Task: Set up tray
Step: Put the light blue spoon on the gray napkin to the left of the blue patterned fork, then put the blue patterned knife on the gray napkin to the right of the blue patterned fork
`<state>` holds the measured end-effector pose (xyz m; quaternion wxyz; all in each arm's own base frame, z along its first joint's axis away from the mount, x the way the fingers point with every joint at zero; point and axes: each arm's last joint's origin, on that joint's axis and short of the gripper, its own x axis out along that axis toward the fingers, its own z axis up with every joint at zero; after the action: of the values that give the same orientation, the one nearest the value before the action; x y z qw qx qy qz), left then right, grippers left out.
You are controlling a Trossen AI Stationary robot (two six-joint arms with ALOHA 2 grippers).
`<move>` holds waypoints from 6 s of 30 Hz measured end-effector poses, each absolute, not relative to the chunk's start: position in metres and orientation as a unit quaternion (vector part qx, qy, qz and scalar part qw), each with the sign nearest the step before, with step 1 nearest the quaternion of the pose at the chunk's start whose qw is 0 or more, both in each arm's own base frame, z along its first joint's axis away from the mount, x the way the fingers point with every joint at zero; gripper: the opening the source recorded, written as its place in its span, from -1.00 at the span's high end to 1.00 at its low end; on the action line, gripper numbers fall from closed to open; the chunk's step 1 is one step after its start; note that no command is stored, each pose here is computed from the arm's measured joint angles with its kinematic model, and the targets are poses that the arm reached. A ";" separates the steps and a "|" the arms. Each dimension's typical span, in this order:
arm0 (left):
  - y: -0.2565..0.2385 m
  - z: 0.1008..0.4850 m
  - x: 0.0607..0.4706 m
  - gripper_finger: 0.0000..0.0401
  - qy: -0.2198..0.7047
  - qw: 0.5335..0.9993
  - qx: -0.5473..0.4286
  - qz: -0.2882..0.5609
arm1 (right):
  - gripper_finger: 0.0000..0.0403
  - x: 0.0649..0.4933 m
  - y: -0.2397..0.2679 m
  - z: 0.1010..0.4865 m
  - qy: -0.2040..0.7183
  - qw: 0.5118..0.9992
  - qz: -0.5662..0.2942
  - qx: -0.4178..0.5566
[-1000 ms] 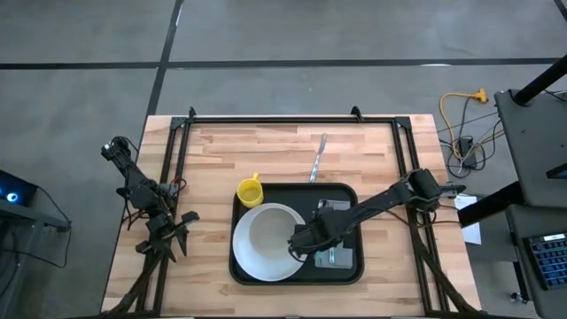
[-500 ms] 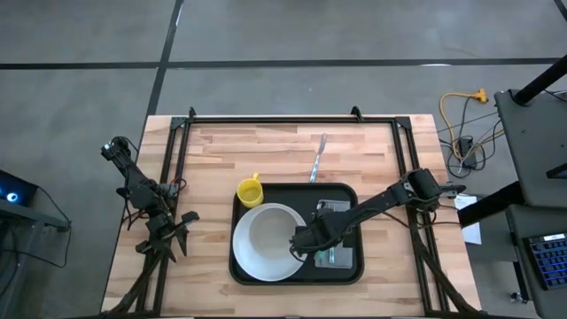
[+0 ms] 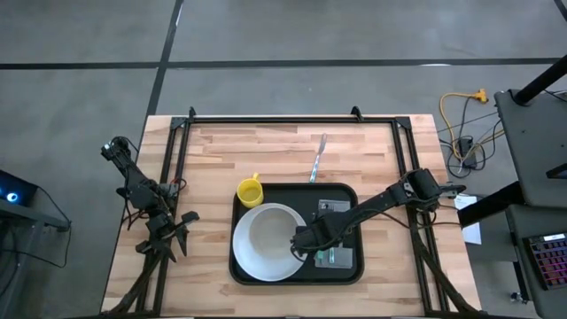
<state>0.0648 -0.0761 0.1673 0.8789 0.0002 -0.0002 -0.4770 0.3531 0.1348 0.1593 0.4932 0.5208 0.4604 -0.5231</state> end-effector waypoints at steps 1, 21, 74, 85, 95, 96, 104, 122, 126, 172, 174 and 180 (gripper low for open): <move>-0.076 0.167 0.065 0.34 0.000 0.879 0.000 -0.477 | 0.42 0.354 0.135 0.160 0.461 0.495 -0.521 0.521; -0.076 0.167 0.065 0.34 0.000 0.879 0.000 -0.477 | 0.59 0.382 0.141 0.205 0.425 0.557 -0.445 0.557; -0.076 0.167 0.065 0.34 0.000 0.879 0.000 -0.477 | 0.57 0.378 -0.138 0.152 0.463 0.462 -0.544 0.526; -0.076 0.167 0.065 0.34 0.000 0.879 0.000 -0.477 | 0.64 0.380 -0.139 0.141 0.461 0.449 -0.554 0.528; -0.076 0.167 0.065 0.34 0.000 0.879 0.000 -0.477 | 0.63 0.380 -0.139 0.141 0.447 0.440 -0.563 0.538; -0.076 0.167 0.065 0.34 0.000 0.879 0.000 -0.477 | 0.62 0.380 -0.139 0.141 0.448 0.442 -0.562 0.537; -0.076 0.167 0.065 0.34 0.000 0.879 0.000 -0.477 | 0.61 0.381 -0.140 0.141 0.447 0.442 -0.562 0.537; -0.076 0.167 0.065 0.34 0.000 0.879 0.000 -0.477 | 0.84 0.381 -0.138 0.141 0.440 0.438 -0.567 0.541; -0.076 0.167 0.065 0.34 0.000 0.879 0.000 -0.477 | 0.88 0.382 -0.136 0.143 0.450 0.448 -0.559 0.534; -0.076 0.167 0.065 0.34 0.000 0.879 0.000 -0.477 | 0.88 0.326 0.140 0.207 0.484 0.483 -0.544 0.486; -0.076 0.167 0.065 0.34 0.000 0.879 0.000 -0.477 | 0.88 0.323 0.146 0.198 0.482 0.485 -0.541 0.490; -0.076 0.167 0.065 0.34 0.000 0.879 0.000 -0.477 | 0.88 0.319 0.153 0.178 0.488 0.483 -0.523 0.505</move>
<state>0.0648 -0.0761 0.1673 0.8790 0.0003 -0.0005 -0.4768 0.3187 0.1531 0.1783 0.4828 0.5053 0.4877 -0.5232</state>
